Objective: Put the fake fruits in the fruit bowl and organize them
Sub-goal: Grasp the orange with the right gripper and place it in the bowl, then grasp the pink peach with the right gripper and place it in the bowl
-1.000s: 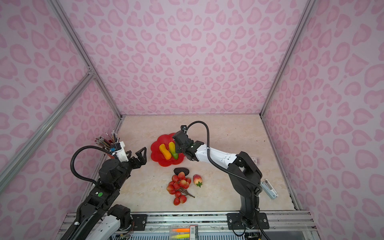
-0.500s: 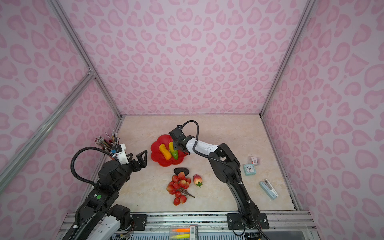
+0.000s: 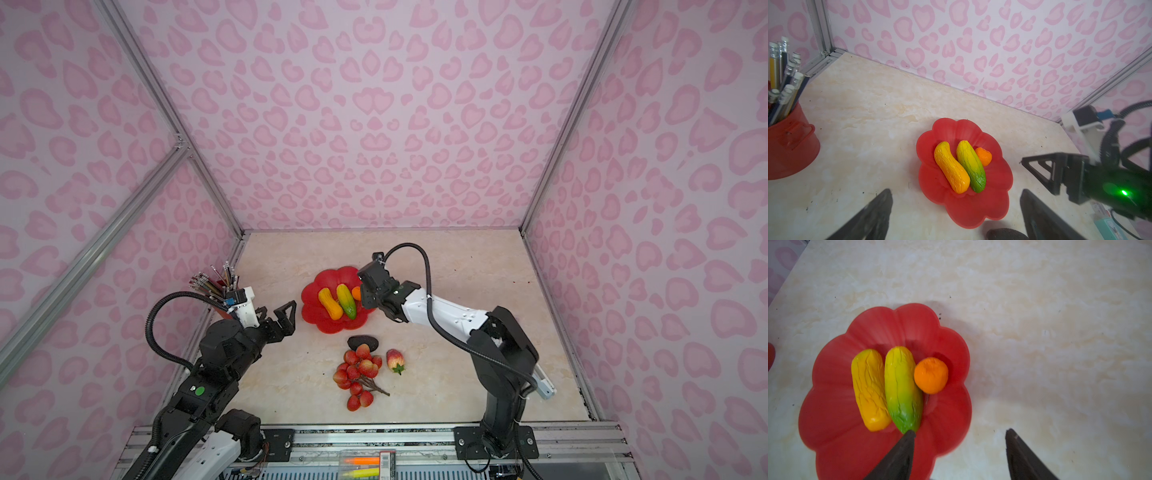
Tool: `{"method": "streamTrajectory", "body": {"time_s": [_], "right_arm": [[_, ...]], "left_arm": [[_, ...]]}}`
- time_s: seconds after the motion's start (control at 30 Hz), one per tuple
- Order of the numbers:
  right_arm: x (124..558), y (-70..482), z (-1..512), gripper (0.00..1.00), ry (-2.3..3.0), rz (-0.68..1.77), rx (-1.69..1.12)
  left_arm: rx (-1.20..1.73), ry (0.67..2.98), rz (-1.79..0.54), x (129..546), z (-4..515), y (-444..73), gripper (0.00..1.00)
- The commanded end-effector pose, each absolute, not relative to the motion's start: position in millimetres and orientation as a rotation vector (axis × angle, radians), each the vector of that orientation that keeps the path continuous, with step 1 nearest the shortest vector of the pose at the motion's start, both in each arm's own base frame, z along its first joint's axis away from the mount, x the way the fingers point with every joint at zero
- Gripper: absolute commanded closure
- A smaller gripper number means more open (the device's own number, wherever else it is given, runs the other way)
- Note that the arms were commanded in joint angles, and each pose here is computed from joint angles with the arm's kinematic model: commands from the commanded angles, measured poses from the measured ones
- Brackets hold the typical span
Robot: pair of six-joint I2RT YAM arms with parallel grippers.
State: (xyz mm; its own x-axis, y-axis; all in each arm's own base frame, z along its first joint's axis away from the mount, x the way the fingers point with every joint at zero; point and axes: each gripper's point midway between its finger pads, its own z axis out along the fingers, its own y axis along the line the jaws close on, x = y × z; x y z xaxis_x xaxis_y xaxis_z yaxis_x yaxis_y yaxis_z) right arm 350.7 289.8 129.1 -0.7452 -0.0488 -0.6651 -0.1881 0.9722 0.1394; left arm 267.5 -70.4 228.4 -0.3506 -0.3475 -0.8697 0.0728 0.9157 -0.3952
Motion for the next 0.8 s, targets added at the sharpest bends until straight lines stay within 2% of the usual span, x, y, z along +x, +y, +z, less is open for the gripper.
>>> {"method": "streamTrajectory", "body": {"time_s": [0.0, 0.2, 0.47, 0.57, 0.7, 0.77], "right_arm": [[306, 261, 102, 0.27, 2.491, 0.253, -0.082], [240, 241, 70, 0.25, 2.588, 0.258, 0.001], [212, 252, 37, 0.28, 2.679, 0.265, 0.045], [209, 252, 29, 0.34, 2.688, 0.268, 0.07], [210, 247, 30, 0.54, 2.668, 0.255, 0.092], [215, 243, 41, 0.6, 2.631, 0.231, 0.085]], "left_arm": [[-0.191, 1.849, -0.446, 273, 238, -73, 0.03], [-0.176, 1.881, -0.457, 277, 233, -78, 0.03], [-0.178, 1.875, -0.457, 275, 234, -77, 0.03], [-0.18, 1.869, -0.456, 275, 235, -76, 0.03], [-0.182, 1.867, -0.453, 275, 235, -76, 0.03], [-0.181, 1.868, -0.454, 274, 235, -76, 0.03]]}}
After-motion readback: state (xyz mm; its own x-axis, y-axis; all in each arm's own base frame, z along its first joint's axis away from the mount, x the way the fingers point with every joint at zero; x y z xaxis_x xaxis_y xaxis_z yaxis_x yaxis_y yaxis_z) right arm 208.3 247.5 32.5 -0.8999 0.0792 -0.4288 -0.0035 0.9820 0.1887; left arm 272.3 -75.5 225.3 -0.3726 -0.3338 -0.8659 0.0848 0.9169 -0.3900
